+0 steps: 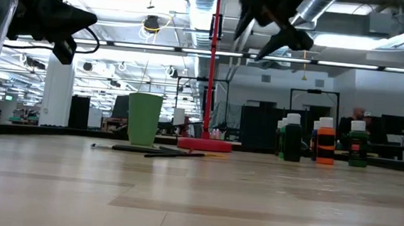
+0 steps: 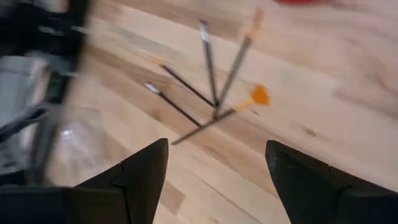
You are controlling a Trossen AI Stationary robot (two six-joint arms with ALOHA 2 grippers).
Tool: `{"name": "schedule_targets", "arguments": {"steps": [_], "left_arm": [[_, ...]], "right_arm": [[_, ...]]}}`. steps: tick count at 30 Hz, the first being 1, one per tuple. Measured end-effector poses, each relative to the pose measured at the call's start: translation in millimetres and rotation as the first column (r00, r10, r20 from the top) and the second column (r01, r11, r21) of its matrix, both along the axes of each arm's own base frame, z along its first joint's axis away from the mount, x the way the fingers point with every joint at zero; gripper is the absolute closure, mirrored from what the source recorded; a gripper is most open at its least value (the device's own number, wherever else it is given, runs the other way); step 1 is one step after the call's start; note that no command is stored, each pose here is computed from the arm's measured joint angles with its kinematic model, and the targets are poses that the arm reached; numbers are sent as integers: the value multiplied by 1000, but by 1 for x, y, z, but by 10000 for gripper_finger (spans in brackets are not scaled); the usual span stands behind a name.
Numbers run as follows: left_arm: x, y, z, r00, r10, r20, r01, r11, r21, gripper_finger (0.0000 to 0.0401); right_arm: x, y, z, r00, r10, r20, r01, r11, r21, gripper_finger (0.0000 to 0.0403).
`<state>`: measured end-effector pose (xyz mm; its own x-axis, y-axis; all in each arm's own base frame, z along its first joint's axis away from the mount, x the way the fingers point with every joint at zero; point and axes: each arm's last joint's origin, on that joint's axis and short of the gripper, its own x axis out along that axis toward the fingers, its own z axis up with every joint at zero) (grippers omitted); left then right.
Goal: Pick & Place Paint Supplies
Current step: Put the orange paint brush into the green cup
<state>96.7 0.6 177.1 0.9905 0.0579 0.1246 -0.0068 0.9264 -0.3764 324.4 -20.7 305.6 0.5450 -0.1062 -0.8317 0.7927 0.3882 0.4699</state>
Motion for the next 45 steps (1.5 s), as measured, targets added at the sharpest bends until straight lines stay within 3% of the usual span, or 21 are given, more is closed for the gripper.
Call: {"name": "schedule_targets", "arguments": {"steps": [8,17,27,45], "left_arm": [[0,0,0,1000,0,0,0,1000,0,400],[0,0,0,1000,0,1,0,1000,1,400],[0,0,0,1000,0,3,0,1000,1,400],[0,0,0,1000,5,3,-5,1000,0,400]], "right_arm": [[45,16,-34,979,-137,-148,153,983,101,137],[72,12,-96,906,-280,-316,348,920,181,137],[91,-11,-138,861,-382,-336,463,862,206,137],[89,-35,-149,760,-551,-344,624,768,148,137]]}}
